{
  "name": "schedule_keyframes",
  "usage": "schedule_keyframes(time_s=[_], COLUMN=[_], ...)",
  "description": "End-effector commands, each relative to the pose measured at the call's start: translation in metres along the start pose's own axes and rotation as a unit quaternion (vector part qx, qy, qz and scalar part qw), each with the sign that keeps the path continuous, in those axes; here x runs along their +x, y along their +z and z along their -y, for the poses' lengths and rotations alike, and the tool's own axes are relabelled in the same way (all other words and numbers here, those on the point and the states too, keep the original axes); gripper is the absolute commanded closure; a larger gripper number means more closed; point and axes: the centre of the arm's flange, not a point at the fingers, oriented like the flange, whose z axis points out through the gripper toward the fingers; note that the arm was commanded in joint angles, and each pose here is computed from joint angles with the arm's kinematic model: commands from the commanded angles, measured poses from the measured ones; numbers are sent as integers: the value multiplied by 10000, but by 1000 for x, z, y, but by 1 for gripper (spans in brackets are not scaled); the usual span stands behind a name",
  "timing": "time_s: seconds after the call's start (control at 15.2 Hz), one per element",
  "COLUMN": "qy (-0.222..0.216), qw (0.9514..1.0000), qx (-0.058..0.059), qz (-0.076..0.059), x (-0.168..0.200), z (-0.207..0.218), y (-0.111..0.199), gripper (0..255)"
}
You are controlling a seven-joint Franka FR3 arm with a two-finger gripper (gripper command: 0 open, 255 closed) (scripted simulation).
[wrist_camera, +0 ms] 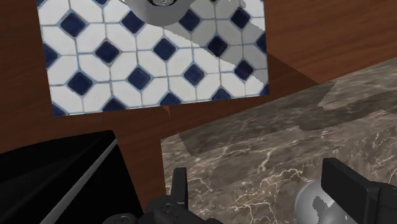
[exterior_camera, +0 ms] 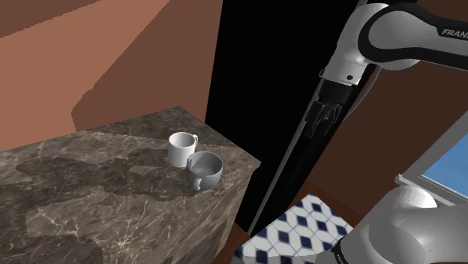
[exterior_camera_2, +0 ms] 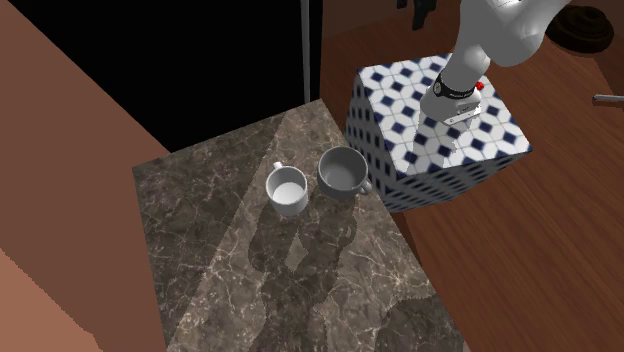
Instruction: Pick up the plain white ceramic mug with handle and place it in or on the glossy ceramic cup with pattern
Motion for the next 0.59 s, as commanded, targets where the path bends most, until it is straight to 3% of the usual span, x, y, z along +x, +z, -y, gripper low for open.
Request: schedule_keyframes(time_s=[0.0, 0.53], qy=[0, -65], qw=[10000, 9994], qx=[0, -186], qz=[0, -269], x=[0, 65], z=[0, 69], y=[0, 41], gripper=[0, 0])
